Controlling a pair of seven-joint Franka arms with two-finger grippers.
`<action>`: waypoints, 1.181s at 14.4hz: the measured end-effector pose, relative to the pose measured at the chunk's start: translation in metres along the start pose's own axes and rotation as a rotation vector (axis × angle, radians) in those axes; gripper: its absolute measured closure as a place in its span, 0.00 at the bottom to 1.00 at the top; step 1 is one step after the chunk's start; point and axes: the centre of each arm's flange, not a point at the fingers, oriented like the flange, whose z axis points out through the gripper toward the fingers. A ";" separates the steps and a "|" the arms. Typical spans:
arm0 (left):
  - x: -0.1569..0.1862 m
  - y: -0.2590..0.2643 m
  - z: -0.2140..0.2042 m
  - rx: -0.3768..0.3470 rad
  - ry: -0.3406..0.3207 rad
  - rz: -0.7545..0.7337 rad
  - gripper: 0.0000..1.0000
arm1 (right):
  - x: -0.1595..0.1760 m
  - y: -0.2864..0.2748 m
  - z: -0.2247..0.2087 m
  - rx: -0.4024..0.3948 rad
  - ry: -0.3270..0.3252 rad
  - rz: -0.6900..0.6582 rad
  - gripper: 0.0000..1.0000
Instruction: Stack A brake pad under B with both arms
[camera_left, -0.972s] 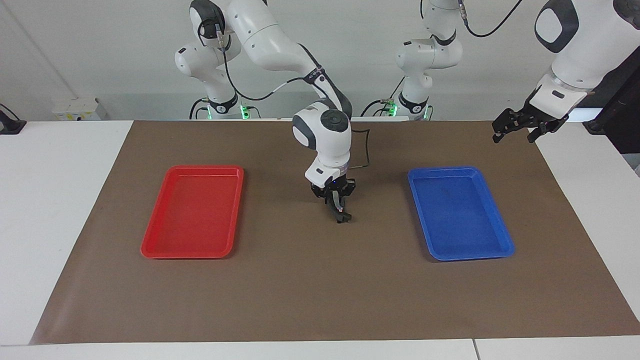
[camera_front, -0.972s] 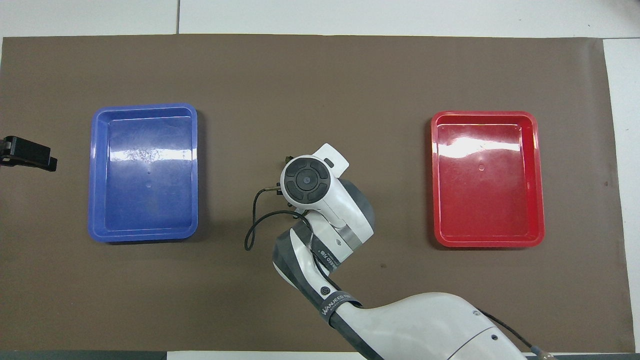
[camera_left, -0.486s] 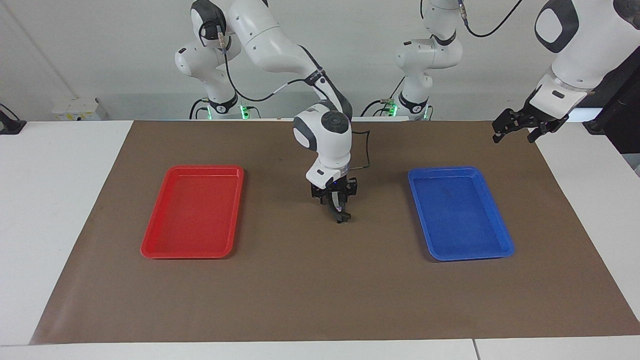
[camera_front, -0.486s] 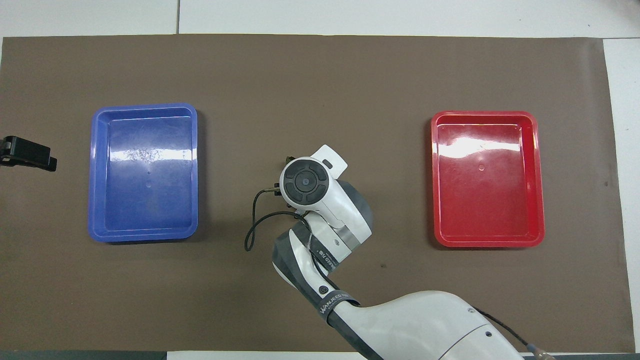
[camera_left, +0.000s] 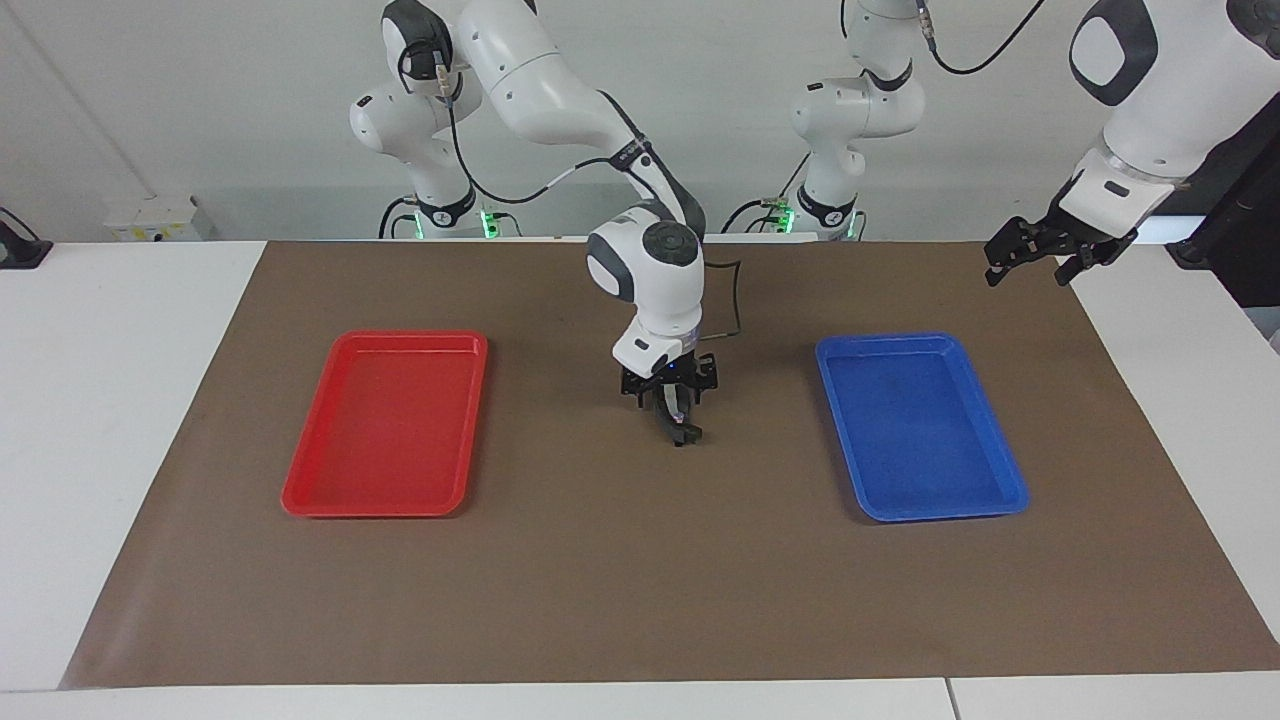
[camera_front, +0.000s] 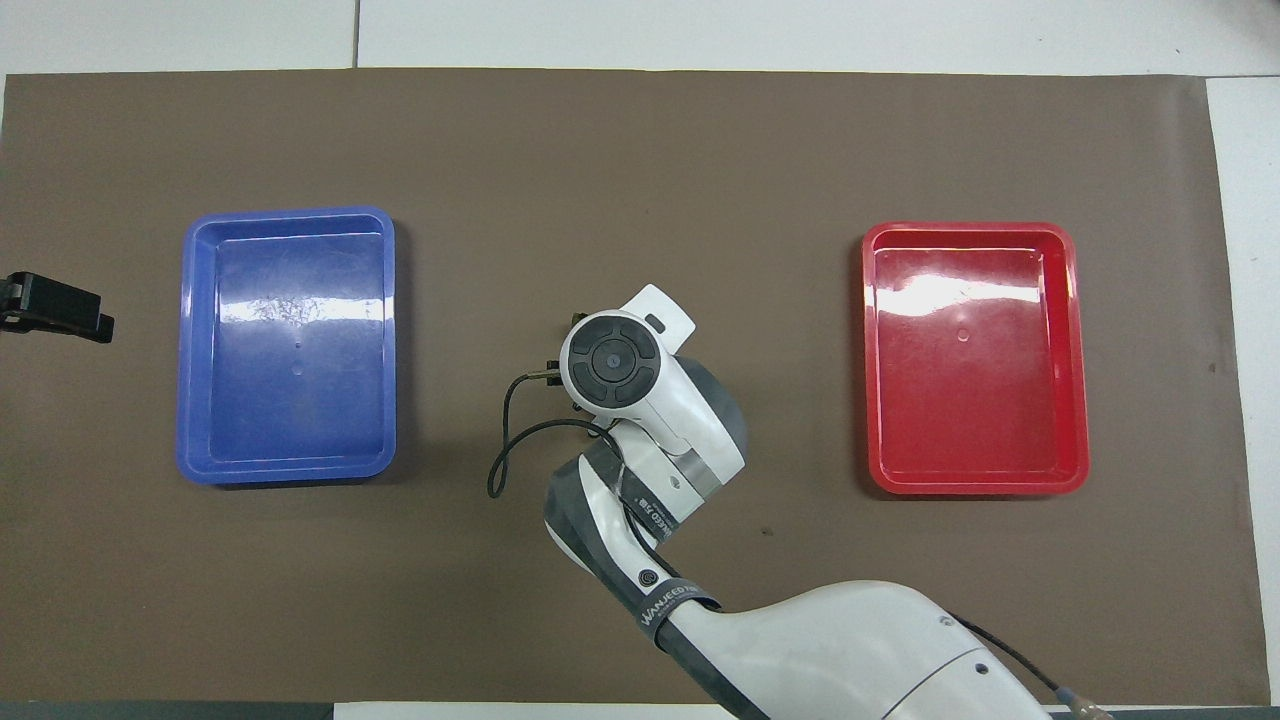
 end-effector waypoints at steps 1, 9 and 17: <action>0.000 0.000 0.000 0.000 0.000 0.000 0.00 | 0.002 0.002 -0.001 -0.001 0.006 0.002 0.00; 0.000 0.000 0.000 0.000 0.000 0.000 0.00 | 0.072 0.078 -0.038 0.006 0.157 0.054 0.00; 0.000 0.000 0.000 0.000 0.000 0.000 0.00 | 0.086 0.195 -0.212 -0.045 0.120 0.050 0.00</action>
